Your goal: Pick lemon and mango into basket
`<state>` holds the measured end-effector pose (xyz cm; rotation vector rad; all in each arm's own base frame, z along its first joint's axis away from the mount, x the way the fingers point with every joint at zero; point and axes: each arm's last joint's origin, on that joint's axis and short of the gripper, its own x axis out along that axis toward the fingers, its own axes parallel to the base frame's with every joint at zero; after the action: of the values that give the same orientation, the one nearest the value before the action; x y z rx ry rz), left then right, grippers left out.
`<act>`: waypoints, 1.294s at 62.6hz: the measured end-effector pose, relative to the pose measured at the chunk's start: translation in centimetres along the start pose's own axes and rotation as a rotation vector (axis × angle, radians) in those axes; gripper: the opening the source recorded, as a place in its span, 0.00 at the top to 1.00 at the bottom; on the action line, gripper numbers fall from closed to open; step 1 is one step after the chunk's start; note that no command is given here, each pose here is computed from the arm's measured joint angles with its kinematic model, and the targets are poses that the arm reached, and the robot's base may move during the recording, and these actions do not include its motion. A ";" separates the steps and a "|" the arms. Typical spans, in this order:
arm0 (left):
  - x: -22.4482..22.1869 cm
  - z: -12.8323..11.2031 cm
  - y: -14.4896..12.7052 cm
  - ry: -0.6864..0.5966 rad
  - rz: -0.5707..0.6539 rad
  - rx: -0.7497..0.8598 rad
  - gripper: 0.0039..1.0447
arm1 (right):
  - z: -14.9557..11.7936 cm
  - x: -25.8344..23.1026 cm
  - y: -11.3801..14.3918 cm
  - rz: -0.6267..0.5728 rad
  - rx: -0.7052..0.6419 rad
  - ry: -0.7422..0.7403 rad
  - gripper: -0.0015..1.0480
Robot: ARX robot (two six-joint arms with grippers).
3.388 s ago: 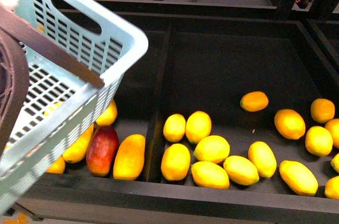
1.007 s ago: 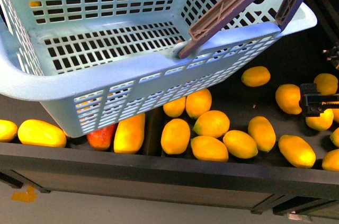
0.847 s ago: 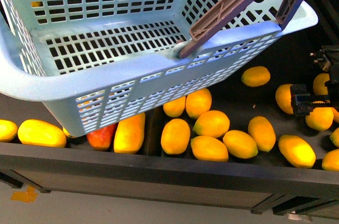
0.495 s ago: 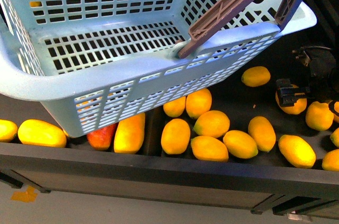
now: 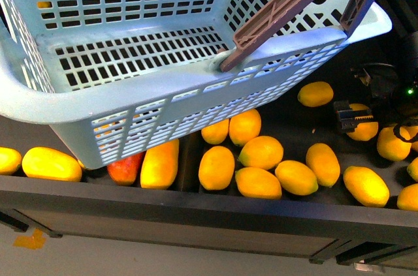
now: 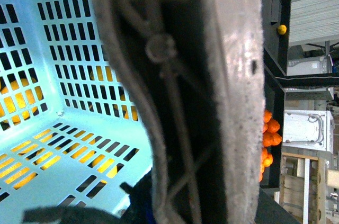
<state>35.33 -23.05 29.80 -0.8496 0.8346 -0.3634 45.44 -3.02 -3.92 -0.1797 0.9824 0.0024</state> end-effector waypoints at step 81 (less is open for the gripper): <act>0.0 0.0 0.0 -0.001 0.000 0.000 0.88 | 5.7 -27.1 -3.5 0.262 0.159 -0.735 0.40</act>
<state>35.33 -23.04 29.81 -0.8496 0.8340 -0.3633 35.40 -3.45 22.14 0.0988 0.2633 0.2160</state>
